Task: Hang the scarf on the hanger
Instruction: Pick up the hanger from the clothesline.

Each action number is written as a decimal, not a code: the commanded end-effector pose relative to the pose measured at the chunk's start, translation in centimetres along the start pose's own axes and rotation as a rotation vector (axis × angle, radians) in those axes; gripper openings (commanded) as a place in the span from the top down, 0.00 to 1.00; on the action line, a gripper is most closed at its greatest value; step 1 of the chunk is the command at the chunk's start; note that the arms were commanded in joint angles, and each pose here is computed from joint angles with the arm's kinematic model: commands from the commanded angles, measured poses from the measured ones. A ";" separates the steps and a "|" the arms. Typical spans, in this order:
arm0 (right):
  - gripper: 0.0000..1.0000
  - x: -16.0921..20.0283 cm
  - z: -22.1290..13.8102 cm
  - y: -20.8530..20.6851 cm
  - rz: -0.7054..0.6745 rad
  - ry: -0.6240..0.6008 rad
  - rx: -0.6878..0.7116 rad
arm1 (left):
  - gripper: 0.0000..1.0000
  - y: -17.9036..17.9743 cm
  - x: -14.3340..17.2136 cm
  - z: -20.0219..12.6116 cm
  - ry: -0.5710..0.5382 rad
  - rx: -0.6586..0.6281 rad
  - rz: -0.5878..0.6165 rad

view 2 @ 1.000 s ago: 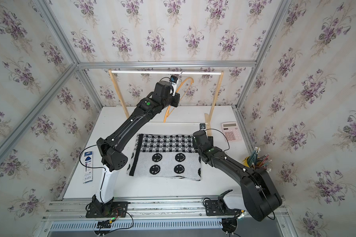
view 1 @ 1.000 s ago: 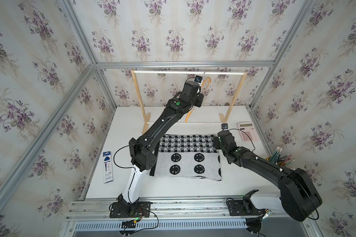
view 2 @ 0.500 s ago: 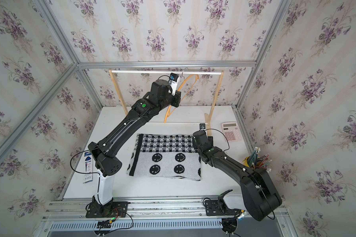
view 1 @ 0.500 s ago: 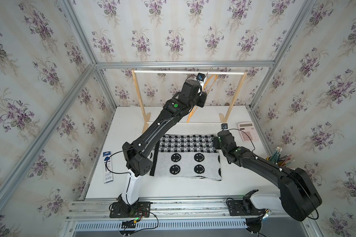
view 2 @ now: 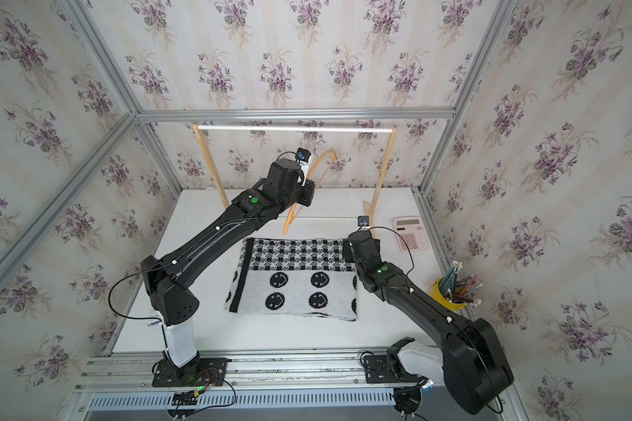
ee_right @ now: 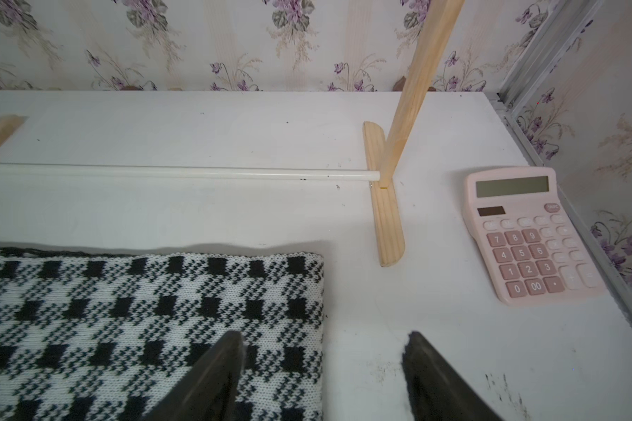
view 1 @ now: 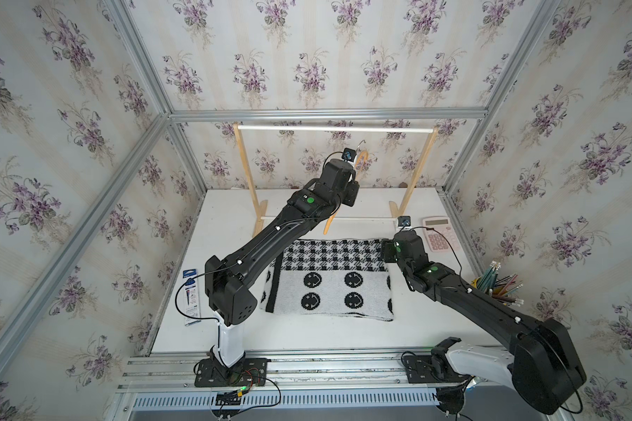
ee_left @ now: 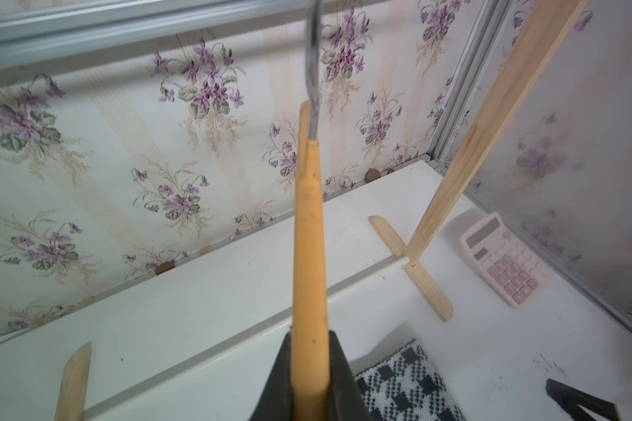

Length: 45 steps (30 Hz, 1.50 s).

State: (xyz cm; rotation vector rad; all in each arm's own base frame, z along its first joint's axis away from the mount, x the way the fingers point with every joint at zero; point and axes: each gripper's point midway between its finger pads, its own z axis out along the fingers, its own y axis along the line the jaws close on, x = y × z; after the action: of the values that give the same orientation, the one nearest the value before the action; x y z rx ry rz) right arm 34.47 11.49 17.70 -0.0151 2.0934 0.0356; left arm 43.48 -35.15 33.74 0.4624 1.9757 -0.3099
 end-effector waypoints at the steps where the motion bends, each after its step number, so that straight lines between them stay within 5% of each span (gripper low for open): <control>1: 0.28 -1.8 -1.6 1.0 0.044 -0.026 -0.076 | 1.00 0.5 -0.6 -0.5 -0.059 -0.025 -0.092; 16: 0.32 -11.9 -4.8 8.1 0.235 -0.055 -0.405 | 1.00 -2.9 5.7 -2.8 -0.024 -0.019 -0.182; 28: 0.35 -11.2 -4.1 8.8 0.295 -0.067 -0.423 | 1.00 -5.5 8.4 -5.1 0.014 0.168 -0.201; 45: 0.35 -10.9 -4.3 8.9 0.343 -0.116 -0.467 | 1.00 -6.4 10.8 -7.8 0.006 0.217 -0.178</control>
State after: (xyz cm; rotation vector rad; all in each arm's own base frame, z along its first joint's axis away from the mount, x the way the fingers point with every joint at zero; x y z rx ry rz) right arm 35.78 20.02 27.84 0.0677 1.9799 0.6819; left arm 30.05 -35.19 25.67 0.4405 2.0676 -0.5954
